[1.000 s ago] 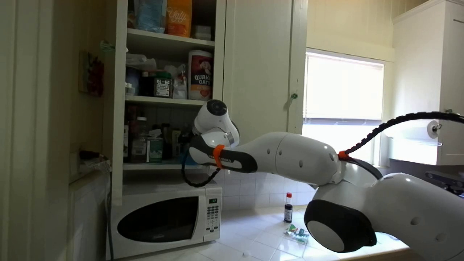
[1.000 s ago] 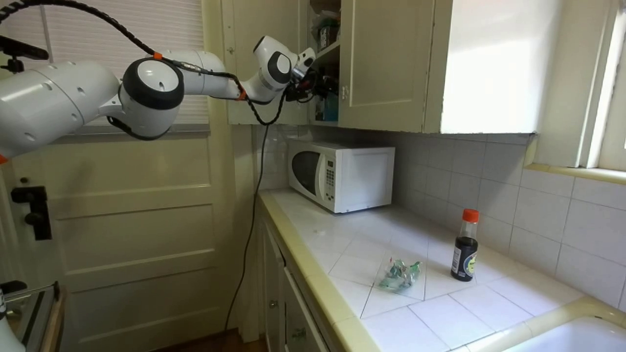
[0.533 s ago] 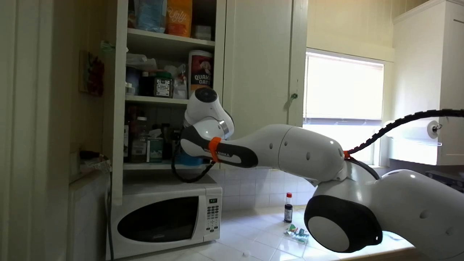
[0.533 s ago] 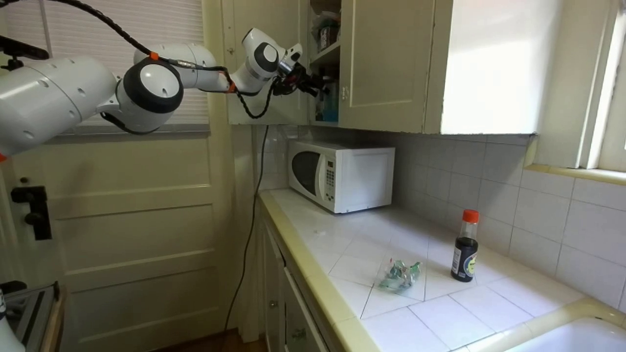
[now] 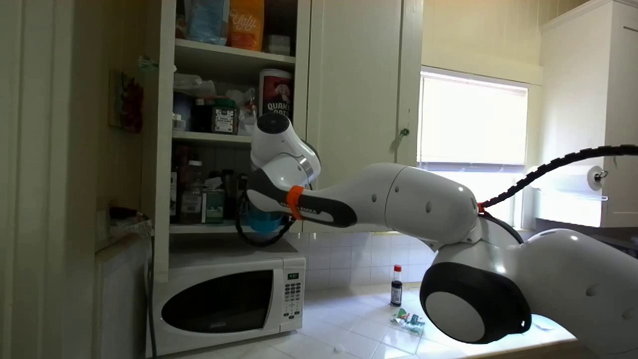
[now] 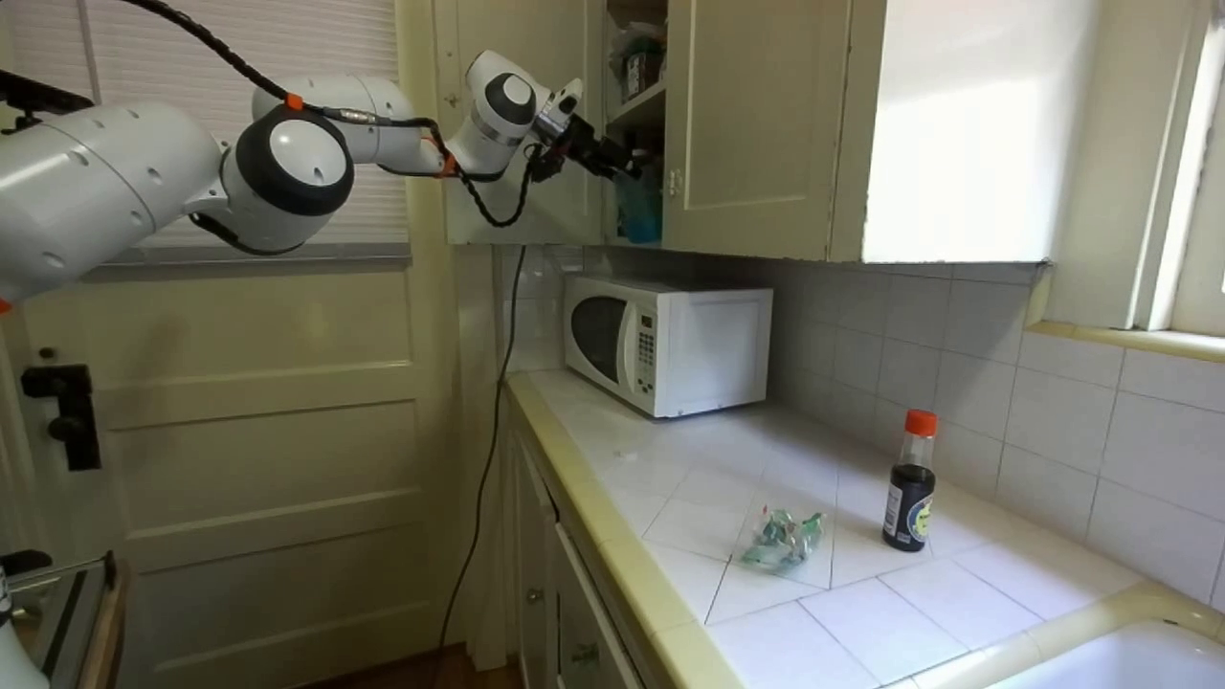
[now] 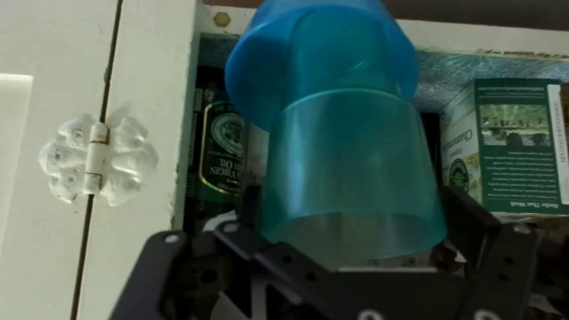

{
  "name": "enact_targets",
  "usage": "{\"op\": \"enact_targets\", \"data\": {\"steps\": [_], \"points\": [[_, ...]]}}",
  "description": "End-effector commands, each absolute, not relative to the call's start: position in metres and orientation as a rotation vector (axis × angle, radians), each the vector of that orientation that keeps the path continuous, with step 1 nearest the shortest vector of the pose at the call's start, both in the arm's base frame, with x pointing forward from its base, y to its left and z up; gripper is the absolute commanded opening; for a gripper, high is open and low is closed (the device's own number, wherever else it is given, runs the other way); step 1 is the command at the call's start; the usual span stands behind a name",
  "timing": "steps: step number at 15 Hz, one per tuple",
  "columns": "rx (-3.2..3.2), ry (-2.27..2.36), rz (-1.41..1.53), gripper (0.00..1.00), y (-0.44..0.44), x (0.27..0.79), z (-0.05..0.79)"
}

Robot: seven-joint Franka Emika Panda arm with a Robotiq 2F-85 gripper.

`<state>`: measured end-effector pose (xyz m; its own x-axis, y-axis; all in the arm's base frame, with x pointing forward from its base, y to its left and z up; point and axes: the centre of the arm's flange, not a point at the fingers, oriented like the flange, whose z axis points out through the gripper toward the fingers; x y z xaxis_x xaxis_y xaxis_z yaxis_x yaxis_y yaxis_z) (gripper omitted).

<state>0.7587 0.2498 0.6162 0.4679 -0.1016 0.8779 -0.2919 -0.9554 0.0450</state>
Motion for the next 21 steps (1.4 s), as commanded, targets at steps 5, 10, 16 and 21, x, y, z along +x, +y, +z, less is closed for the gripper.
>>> {"op": "enact_targets", "data": {"steps": [5,10,16,21], "points": [[2.578,-0.527,1.388,0.71,0.198,0.779,0.589],[2.571,-0.429,1.466,0.71,0.191,0.804,0.598],[2.596,-0.217,1.46,0.71,0.197,0.845,0.625],[2.591,-0.061,1.455,0.71,0.196,0.853,0.637]]}}
